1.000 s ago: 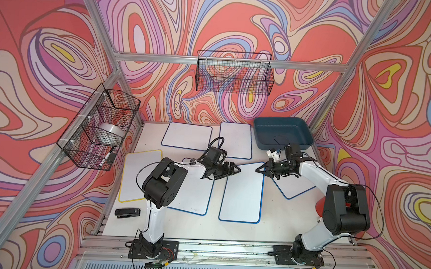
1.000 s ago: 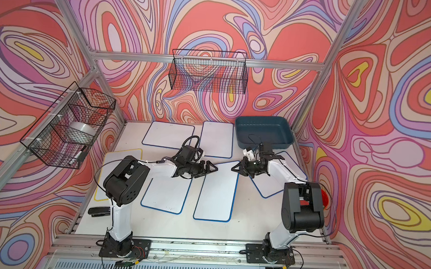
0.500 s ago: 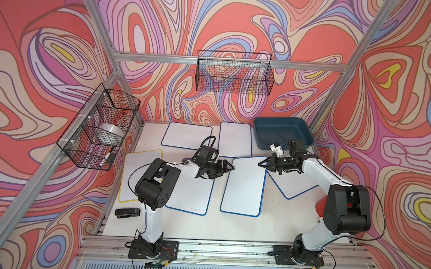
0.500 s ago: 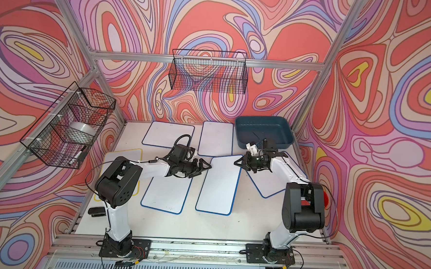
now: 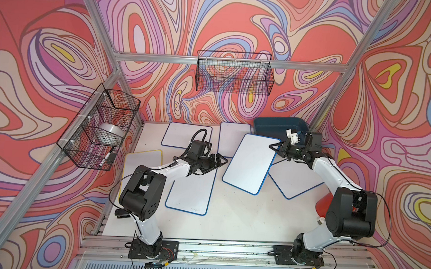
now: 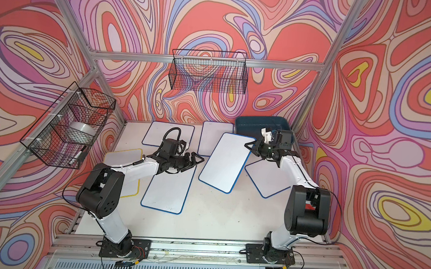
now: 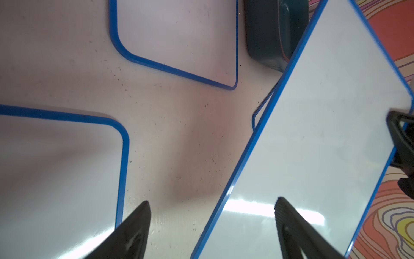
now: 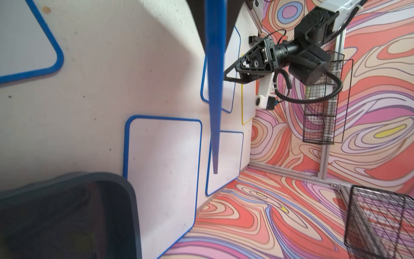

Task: Put the whiteboard into the storage box
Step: Place the whiteboard in the storage box.

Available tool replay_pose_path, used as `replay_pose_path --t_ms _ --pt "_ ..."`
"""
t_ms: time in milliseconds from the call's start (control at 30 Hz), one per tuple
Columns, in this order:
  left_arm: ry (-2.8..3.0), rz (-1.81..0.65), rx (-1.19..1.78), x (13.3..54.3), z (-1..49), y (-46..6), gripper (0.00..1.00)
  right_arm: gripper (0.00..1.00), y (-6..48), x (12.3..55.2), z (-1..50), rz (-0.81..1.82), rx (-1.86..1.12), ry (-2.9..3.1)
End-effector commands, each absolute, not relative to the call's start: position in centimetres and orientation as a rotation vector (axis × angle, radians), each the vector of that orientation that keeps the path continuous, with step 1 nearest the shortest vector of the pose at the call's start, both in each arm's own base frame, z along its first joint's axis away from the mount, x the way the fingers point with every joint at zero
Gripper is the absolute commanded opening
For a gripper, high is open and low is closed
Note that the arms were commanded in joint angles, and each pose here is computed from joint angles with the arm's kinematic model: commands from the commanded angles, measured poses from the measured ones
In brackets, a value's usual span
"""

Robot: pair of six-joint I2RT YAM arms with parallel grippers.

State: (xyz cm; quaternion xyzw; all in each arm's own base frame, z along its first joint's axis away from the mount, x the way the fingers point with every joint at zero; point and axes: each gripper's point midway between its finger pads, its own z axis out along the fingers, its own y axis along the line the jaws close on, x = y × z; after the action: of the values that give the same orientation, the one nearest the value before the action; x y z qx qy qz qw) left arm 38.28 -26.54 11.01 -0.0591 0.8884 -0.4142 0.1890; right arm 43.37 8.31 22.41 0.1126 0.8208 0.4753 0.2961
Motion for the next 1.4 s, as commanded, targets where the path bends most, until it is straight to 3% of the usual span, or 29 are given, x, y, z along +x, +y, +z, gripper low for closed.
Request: replay_pose_path --t_ms 0,600,1367 --pt "2.512 -1.113 -0.160 37.9 11.1 -25.6 0.83 0.00 6.2 45.9 27.6 1.272 0.324 1.995" --pt "2.538 -1.085 -0.190 36.3 10.1 -24.5 0.83 0.00 -7.3 53.5 28.5 1.172 0.741 1.607" --pt "2.551 -1.061 -0.196 35.1 9.5 -23.8 0.83 0.00 -15.6 57.8 25.1 0.815 0.925 1.515"
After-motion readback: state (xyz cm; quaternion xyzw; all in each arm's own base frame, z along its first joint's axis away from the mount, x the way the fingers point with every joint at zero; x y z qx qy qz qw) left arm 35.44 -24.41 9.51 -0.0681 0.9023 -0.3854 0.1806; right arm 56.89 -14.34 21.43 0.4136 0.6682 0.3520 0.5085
